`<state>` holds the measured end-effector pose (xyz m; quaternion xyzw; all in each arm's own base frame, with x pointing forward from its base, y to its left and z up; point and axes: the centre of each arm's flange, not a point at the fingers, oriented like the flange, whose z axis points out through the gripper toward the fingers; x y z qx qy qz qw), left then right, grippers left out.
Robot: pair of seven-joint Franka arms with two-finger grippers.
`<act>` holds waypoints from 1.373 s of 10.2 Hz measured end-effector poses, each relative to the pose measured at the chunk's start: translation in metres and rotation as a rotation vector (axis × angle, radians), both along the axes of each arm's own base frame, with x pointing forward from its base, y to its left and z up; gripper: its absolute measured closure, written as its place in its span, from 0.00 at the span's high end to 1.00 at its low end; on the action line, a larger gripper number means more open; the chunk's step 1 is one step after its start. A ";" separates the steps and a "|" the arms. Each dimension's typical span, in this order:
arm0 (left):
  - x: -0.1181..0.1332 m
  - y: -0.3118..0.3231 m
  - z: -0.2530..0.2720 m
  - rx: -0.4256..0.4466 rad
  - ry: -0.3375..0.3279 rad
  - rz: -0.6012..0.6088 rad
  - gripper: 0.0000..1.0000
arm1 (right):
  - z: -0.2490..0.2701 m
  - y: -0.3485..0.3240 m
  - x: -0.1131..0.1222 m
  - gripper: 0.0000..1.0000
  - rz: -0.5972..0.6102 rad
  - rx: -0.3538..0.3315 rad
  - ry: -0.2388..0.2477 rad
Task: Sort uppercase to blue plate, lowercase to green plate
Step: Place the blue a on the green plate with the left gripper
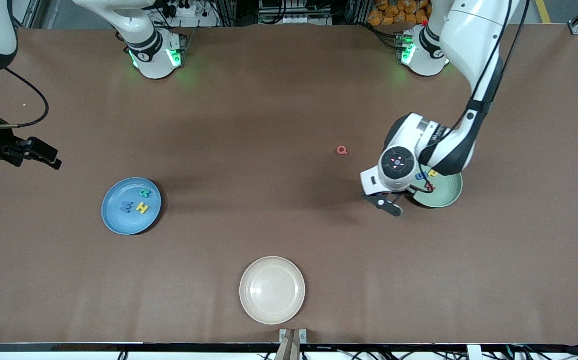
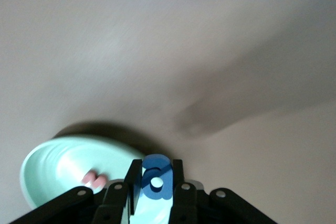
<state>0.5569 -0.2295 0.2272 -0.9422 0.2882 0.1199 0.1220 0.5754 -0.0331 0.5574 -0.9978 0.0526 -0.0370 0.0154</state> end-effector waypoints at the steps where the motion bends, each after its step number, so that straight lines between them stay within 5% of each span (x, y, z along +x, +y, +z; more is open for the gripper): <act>1: -0.004 0.013 0.001 0.015 0.007 -0.001 0.27 | 0.000 0.000 0.000 1.00 0.000 0.000 0.000; 6: -0.011 0.068 -0.005 0.081 0.023 0.021 0.28 | -0.001 0.011 0.000 1.00 0.018 0.000 0.003; 9: -0.003 0.080 0.004 0.075 -0.002 0.045 0.63 | -0.001 0.022 0.001 1.00 0.039 0.000 0.001; 11: 0.019 0.097 0.045 -0.003 -0.065 0.167 0.93 | 0.003 0.022 0.001 1.00 0.038 -0.001 -0.007; 14: 0.056 0.134 0.141 -0.099 -0.187 0.324 1.00 | 0.016 0.021 0.002 1.00 0.038 -0.001 -0.025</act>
